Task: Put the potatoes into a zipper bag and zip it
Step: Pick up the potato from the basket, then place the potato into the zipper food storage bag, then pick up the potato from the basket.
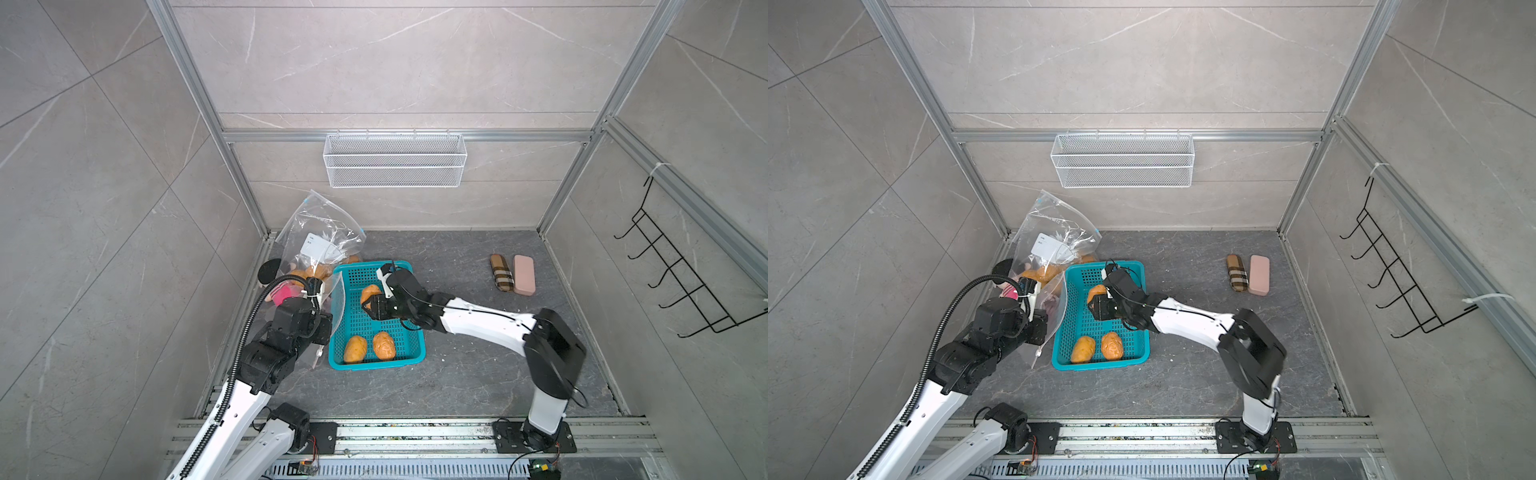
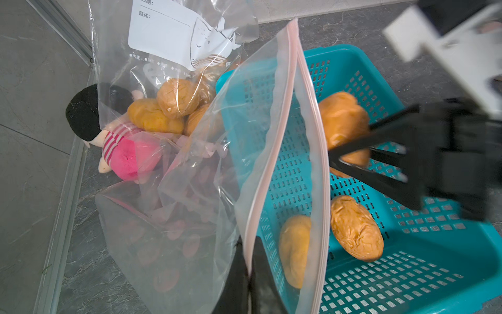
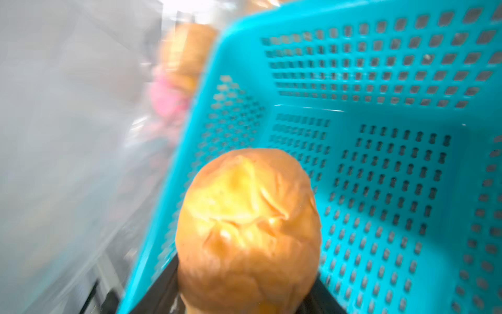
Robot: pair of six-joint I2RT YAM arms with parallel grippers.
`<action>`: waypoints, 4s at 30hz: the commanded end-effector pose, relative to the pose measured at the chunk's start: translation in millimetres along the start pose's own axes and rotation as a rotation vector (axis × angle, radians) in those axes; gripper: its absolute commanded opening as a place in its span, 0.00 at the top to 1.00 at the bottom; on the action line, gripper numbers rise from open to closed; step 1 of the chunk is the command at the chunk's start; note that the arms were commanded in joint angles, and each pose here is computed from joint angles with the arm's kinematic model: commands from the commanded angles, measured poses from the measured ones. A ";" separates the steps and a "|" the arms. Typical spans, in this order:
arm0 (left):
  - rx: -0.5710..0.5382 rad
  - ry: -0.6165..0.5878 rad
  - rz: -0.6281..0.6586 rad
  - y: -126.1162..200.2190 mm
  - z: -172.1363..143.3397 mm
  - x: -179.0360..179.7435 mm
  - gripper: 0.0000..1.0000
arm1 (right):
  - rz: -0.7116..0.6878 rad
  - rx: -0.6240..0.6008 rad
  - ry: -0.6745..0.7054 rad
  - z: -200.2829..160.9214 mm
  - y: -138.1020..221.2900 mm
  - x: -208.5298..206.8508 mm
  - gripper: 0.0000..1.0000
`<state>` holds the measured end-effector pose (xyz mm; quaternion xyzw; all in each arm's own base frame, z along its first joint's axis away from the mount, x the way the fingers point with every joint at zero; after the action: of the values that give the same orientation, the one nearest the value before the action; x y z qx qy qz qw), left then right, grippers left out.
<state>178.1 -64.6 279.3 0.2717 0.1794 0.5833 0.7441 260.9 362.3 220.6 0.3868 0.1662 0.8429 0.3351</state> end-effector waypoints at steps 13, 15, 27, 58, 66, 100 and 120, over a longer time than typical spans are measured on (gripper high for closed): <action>-0.004 -0.010 -0.046 -1.6 3.3 -3.3 1.00 | 0.295 -0.140 0.219 -3.9 31.3 94.1 0.53; -0.003 -0.011 -0.050 -1.8 3.0 -3.7 1.00 | 0.307 -0.127 0.223 -3.0 24.4 98.1 0.53; -0.023 -0.007 -0.056 1.9 5.0 -3.7 1.00 | 0.192 -0.059 0.205 -14.8 -12.0 83.3 0.53; -0.048 -0.006 -0.101 5.3 6.2 -7.3 1.00 | 0.044 -0.015 0.092 1.2 -14.8 85.5 0.29; -0.047 -0.006 -0.093 5.1 5.9 -6.5 1.00 | 0.057 -0.025 0.085 3.7 -3.3 87.3 0.31; -0.035 -0.007 -0.050 2.4 4.5 -2.9 1.00 | -0.291 0.272 0.236 -34.2 16.2 12.6 0.29; -0.021 -0.008 -0.049 0.6 3.5 -3.1 1.00 | -0.517 0.476 0.228 -70.7 -45.8 -27.9 0.27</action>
<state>176.3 -68.2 279.5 0.2645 0.1898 0.5623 0.7601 237.5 381.8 142.3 0.3099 0.4619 0.7306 0.3961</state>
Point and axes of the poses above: each gripper's point midway between its finger pads, its own y axis back along the fingers, its own x axis along the line the jaws close on, z = x × y, the point moved 8 cm from there along y, back along the fingers, and after that the axes turned 2 degrees about -y, right-handed, at the moved point
